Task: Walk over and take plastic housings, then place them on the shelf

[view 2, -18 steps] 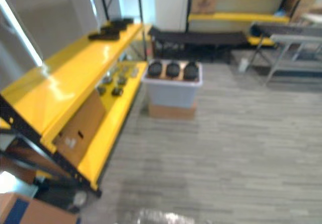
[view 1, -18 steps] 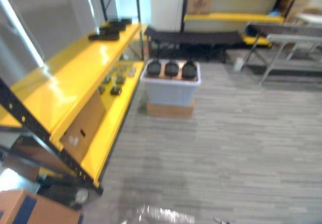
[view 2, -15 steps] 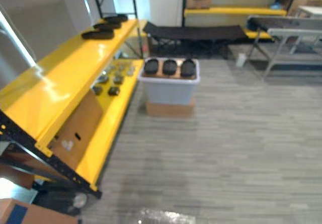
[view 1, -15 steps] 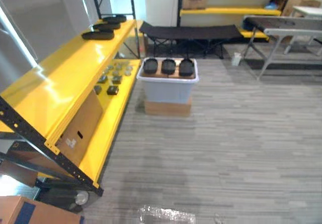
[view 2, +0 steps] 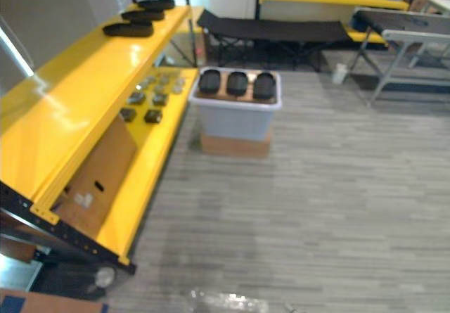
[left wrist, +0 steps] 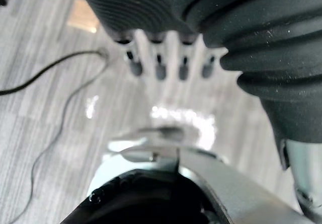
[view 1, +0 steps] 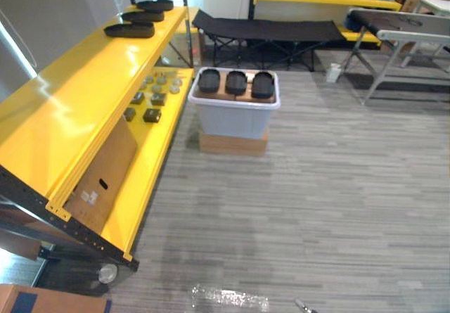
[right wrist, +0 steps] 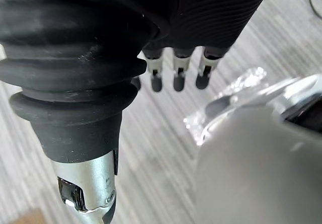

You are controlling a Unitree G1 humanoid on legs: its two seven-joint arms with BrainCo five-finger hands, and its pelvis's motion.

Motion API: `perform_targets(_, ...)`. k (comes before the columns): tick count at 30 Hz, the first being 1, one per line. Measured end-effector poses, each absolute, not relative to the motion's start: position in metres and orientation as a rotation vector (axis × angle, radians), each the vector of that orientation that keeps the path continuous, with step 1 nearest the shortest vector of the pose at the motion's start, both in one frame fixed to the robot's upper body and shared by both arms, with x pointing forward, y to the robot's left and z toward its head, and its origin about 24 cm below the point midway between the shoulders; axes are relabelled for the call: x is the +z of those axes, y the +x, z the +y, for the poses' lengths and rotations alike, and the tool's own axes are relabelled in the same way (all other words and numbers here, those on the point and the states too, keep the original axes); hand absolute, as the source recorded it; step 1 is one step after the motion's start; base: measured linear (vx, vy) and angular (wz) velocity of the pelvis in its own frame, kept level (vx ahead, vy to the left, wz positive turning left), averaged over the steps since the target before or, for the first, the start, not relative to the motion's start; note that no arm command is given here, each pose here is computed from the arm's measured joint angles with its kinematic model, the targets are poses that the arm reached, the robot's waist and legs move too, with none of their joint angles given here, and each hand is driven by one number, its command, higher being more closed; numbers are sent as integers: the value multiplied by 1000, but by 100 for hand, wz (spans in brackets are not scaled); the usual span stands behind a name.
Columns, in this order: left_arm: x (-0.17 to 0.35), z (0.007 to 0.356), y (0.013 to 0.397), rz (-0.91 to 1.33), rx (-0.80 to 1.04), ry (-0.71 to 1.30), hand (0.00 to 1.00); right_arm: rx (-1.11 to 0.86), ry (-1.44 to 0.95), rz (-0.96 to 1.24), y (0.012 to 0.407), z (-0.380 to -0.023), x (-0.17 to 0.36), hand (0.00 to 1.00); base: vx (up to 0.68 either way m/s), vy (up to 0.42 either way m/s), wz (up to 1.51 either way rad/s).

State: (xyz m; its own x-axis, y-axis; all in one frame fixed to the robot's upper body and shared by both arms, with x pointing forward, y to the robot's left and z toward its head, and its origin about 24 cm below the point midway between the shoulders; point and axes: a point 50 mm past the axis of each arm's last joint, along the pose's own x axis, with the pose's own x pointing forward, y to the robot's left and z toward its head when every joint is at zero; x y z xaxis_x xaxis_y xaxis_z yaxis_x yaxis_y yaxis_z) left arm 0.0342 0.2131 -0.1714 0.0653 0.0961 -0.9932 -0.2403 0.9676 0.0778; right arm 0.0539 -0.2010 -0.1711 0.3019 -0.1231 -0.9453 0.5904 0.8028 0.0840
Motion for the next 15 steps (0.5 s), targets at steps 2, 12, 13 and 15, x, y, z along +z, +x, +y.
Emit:
perform_targets(2, -172, 213, 34, 1486, 258, -115, 0, -483, 473, 1175, 54, -199, -171, 0, -104, -20, -3)
perform_targets(12, -173, 210, 26, 1519, 314, -86, 0, -458, 441, 1176, 54, -204, -170, 0, -98, 17, 2)
perform_targets(13, -173, 214, 26, 1516, 320, -75, 0, -459, 444, 1171, 54, -202, -170, 0, -2, 95, 5)
perform_targets(15, -172, 218, 27, 1507, 323, -58, 0, -480, 465, 1166, 49, -198, -171, 0, 83, 84, 22)
